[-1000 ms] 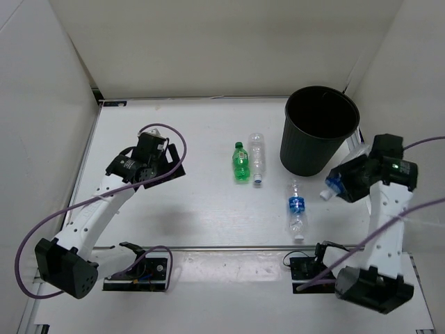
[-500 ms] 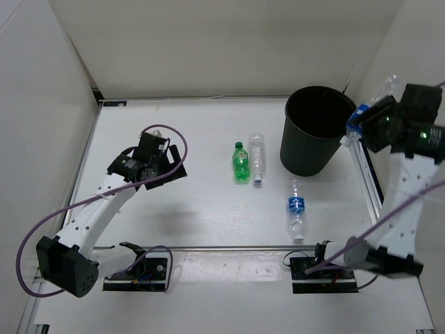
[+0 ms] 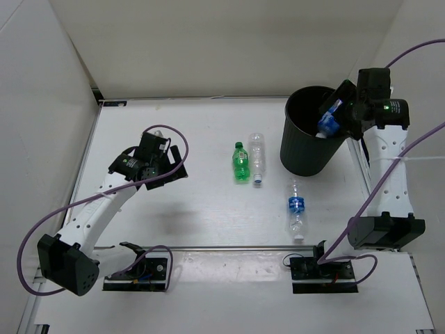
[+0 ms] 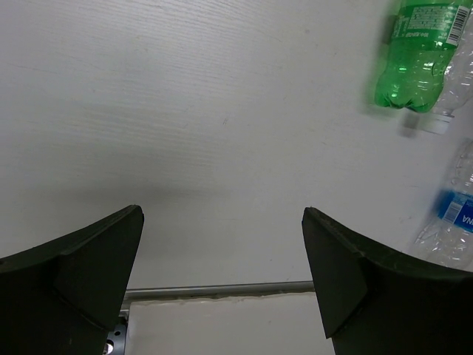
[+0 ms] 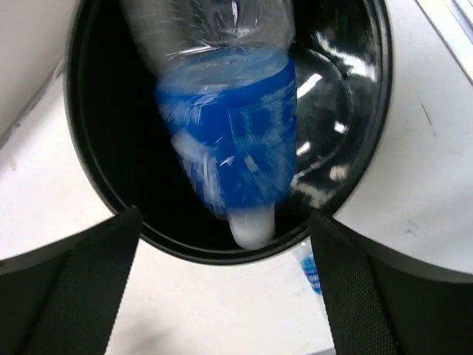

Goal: Put the plastic bottles in the bin

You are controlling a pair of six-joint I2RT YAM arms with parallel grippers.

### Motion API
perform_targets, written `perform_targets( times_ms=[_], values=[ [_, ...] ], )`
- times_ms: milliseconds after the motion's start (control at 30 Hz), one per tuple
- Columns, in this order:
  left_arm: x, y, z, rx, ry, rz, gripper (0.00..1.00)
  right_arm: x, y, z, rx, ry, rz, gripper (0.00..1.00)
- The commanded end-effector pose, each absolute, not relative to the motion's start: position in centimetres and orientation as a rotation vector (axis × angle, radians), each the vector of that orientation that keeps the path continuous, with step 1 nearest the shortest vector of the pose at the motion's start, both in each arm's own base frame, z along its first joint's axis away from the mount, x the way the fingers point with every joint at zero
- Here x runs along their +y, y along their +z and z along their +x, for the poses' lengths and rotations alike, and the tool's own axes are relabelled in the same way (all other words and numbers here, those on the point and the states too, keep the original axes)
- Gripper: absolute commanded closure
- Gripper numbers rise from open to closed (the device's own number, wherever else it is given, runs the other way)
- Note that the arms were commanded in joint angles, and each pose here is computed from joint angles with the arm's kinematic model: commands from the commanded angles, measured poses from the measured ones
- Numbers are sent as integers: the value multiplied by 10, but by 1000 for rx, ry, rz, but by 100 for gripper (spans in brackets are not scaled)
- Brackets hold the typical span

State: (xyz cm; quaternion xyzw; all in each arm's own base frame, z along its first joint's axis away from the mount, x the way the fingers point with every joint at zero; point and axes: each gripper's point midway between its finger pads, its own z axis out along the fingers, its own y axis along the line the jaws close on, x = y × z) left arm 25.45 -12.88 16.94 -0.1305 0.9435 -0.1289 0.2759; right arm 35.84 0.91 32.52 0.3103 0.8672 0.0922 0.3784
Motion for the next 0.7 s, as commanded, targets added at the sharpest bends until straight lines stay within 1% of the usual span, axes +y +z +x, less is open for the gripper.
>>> perform_targets(
  times_ms=[0, 67, 200, 233, 267, 367, 400, 467, 500, 633, 667],
  values=[
    [-127, 179, 259, 2501, -346, -348, 0, -7, 347, 348, 2127, 144, 759, 0],
    [-127, 179, 259, 2501, -346, -348, 0, -14, 358, 341, 2101, 106, 761, 0],
    [-127, 176, 260, 2511, -340, -348, 0, -19, 384, 312, 2045, 99, 740, 0],
    [-128, 173, 260, 2521, -333, -349, 0, -14, 385, 303, 2058, 122, 730, 0],
    [-128, 173, 260, 2521, -333, -349, 0, -6, 371, 296, 2109, 137, 714, 0],
    [-129, 172, 263, 2521, -333, -349, 0, 22, 363, 252, 2119, 272, 611, 0],
    [-129, 172, 263, 2520, -337, -361, 0, 31, 319, 243, 2229, 276, 600, 0],
    [-129, 169, 263, 2529, -331, -362, 0, 39, 292, 219, 2268, 321, 597, 0],
    [-129, 169, 263, 2529, -331, -362, 0, 45, 254, 207, 2369, 310, 590, 0],
    [-131, 165, 263, 2541, -336, -359, 0, 53, 205, 180, 2482, 300, 555, 0],
    [-131, 165, 263, 2541, -336, -359, 0, 54, 183, 174, 2539, 280, 553, 0]
  ],
)
